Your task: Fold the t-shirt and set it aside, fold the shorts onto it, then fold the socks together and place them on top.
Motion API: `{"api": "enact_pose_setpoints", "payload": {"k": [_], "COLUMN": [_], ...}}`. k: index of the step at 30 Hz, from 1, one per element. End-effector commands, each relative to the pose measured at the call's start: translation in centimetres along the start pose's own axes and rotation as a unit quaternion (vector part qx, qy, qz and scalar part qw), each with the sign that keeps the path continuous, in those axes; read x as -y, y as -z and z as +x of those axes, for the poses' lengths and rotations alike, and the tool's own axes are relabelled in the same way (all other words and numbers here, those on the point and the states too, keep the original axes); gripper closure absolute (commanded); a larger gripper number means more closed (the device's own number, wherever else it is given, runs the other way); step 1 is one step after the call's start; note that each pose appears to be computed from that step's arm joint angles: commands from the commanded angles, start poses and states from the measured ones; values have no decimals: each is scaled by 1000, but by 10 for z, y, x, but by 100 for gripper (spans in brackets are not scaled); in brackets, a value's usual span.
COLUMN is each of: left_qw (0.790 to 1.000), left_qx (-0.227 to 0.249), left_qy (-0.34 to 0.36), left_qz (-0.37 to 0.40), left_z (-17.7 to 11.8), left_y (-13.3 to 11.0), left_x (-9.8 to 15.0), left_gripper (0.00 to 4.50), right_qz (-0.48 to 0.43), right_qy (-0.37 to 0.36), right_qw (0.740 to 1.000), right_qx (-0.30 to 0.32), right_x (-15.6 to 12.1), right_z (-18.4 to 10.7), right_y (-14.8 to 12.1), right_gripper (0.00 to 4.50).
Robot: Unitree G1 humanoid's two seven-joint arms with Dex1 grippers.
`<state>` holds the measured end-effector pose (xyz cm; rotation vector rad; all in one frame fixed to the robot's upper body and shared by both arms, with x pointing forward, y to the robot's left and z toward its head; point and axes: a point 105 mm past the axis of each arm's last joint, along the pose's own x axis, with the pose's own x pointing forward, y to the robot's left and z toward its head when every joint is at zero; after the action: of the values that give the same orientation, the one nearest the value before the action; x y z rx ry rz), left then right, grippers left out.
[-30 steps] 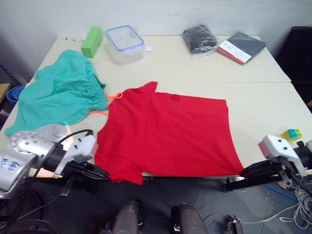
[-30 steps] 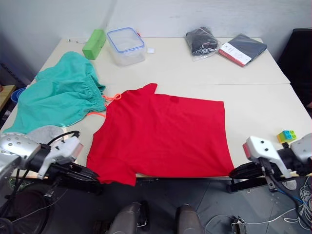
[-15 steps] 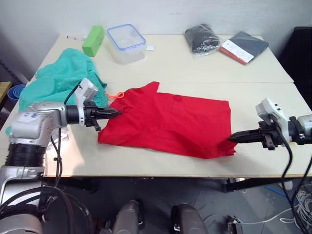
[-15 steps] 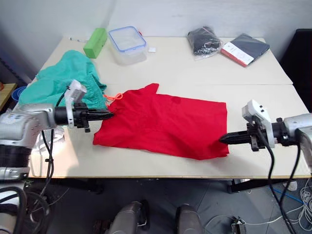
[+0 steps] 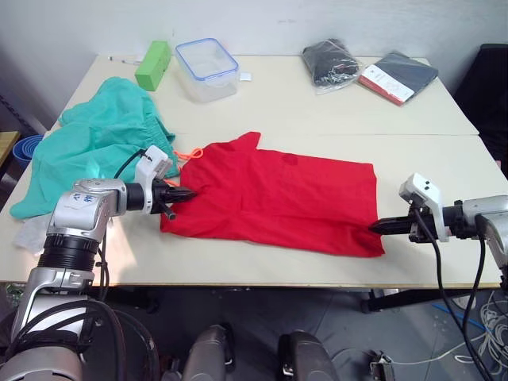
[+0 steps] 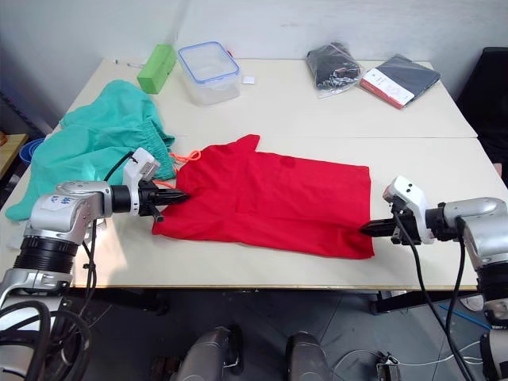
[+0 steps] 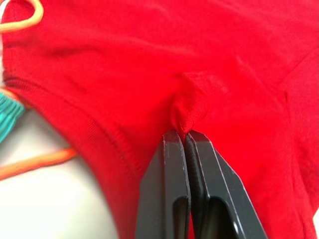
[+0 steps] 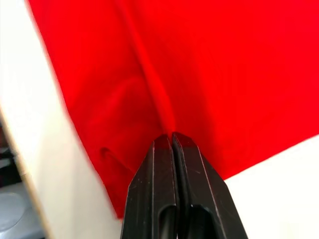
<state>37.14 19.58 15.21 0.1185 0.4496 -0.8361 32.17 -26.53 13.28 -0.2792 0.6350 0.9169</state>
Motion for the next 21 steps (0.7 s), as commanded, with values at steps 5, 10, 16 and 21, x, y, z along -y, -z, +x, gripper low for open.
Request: {"api": "enact_pose_setpoints", "payload": {"k": [5,10,16,21], "left_qw": [1000,999,994,981], "left_qx": [21,21,73,75], "left_qy": [-7,-14,16,114], "left_qz": [18,26,80,139], "left_z": [-6,-16,-52,-46], "left_y": [-11,-11,-35,-33], "left_x": [-5,-6,23,75], "left_gripper": [450,353,253,289], "right_qz": [-18,-34,-96,-131], "right_qy": [47,84,77,24], "right_qw": [999,994,983,977], "right_qx": [18,63,136,169], "right_x": [19,24,-22,-81], "right_z": [-14,-32,-36,6], "right_y": [-17,-35,-67,-79], "right_gripper": [408,255,199,291]}}
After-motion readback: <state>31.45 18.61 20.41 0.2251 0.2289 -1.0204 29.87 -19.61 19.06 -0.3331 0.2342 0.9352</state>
